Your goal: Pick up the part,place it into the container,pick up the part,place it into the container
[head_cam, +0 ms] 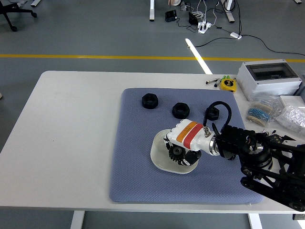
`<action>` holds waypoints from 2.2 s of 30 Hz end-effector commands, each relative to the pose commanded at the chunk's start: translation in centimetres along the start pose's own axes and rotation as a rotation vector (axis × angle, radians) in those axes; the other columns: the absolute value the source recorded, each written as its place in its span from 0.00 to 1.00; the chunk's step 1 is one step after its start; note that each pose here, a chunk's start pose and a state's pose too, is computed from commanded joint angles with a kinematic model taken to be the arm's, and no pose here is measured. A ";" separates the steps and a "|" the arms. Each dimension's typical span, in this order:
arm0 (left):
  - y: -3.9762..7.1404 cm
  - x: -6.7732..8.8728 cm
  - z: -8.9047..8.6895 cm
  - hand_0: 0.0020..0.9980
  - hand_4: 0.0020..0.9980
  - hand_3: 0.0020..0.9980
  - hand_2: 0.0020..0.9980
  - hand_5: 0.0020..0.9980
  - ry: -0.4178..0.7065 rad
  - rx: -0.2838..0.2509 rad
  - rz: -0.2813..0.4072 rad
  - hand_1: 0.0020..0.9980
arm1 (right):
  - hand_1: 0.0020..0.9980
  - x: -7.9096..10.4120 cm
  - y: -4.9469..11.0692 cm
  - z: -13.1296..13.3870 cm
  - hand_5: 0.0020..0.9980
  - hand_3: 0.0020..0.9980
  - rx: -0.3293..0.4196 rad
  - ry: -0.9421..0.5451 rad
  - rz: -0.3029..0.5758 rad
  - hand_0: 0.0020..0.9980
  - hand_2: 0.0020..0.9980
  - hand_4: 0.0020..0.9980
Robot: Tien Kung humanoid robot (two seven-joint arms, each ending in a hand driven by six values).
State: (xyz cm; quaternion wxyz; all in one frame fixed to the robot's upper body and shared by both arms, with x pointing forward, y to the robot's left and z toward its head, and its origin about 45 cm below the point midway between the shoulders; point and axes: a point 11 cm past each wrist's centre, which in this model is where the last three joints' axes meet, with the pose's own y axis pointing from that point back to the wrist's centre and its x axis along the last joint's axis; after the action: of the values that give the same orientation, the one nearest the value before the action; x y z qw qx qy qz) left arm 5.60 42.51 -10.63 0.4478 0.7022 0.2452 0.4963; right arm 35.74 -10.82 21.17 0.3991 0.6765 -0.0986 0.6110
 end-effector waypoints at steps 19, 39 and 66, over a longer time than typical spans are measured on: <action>0.0 -0.1 -0.1 0.66 0.63 0.56 0.54 0.60 -0.002 0.003 -0.001 0.53 | 0.47 0.7 0.4 1.0 0.18 0.77 0.002 -0.049 0.040 0.24 0.75 0.96; 0.0 0.0 0.0 0.66 0.63 0.56 0.54 0.60 0.001 0.000 0.003 0.52 | 0.47 -0.3 6.2 10.2 0.23 0.65 -0.263 -0.165 0.034 0.25 0.71 0.97; 0.1 -0.6 -0.4 0.66 0.63 0.56 0.55 0.60 -0.010 0.011 -0.011 0.53 | 0.48 -5.8 9.0 10.8 0.27 0.65 -0.327 -0.245 -0.015 0.27 0.70 1.00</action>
State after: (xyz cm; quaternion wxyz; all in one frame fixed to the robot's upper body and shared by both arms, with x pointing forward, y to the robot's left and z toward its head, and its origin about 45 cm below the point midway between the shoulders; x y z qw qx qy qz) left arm 4.96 42.17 -10.82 0.4478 0.7058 0.2495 0.4889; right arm 36.84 -25.95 20.38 0.4932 0.6726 -0.2394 0.4971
